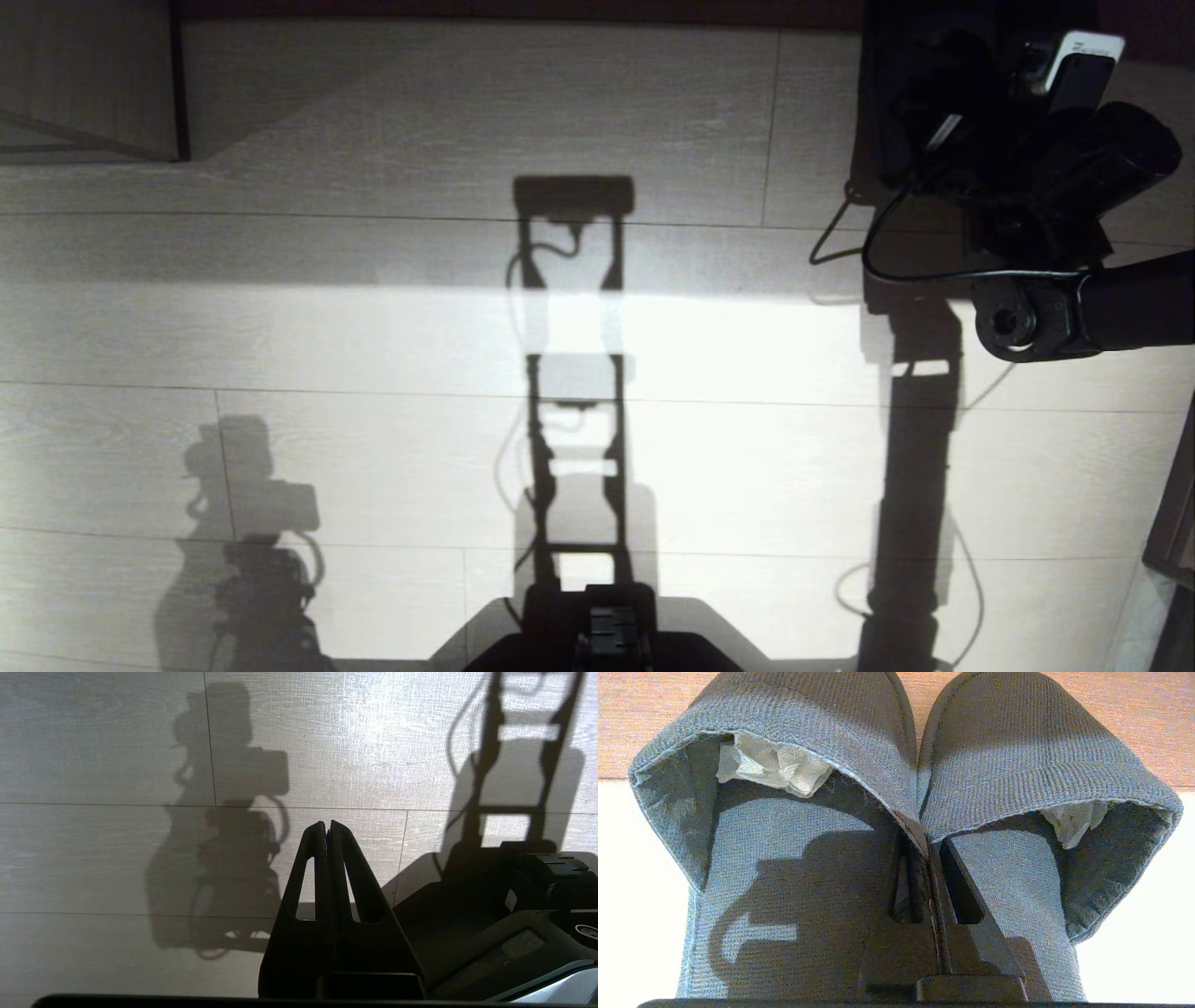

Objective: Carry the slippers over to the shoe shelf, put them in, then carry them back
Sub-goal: Place the slippers on the floor

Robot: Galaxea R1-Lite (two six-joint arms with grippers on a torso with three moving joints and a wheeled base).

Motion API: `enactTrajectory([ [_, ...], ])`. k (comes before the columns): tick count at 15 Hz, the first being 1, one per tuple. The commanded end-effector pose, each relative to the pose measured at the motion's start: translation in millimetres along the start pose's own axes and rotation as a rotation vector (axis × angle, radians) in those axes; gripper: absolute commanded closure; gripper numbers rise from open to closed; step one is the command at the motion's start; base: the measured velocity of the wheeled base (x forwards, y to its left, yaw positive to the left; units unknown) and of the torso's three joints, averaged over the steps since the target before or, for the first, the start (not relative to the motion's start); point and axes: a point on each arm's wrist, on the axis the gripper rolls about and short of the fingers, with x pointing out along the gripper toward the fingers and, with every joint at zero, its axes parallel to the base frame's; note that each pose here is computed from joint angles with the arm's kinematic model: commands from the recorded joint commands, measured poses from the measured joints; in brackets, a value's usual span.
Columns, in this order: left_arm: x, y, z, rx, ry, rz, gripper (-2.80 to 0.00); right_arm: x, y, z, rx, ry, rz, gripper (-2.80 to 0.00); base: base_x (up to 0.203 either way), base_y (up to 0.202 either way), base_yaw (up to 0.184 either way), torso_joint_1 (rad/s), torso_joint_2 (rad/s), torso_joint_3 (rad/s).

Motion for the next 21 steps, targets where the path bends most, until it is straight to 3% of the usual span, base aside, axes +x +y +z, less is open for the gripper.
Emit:
enactTrajectory([
  [1, 0, 0.0, 0, 0.000, -0.001, 0.000, 0.00, 0, -1, 5, 0.003, -0.014, -0.003, 0.00, 0.000, 0.000, 0.000, 0.000, 0.00, 0.000],
  [4, 0, 0.0, 0, 0.000, -0.001, 0.001, 0.00, 0, -2, 12, -0.001, -0.016, -0.005, 0.00, 0.000, 0.000, 0.000, 0.000, 0.00, 0.000],
  [5, 0, 0.0, 0, 0.000, -0.001, 0.000, 0.00, 1, -2, 13, -0.004, -0.007, -0.006, -2.80, 0.000, 0.000, 0.000, 0.000, 0.00, 0.000],
  [14, 0, 0.0, 0, 0.000, -0.001, 0.000, 0.00, -3, -4, 21, -0.005, 0.015, 0.004, -2.80, 0.000, 0.000, 0.000, 0.000, 0.00, 0.000],
  [21, 0, 0.0, 0, 0.000, -0.001, 0.000, 0.00, -26, -15, 47, -0.040, 0.123, 0.045, -2.80, 0.000, 0.000, 0.000, 0.000, 0.00, 0.000],
])
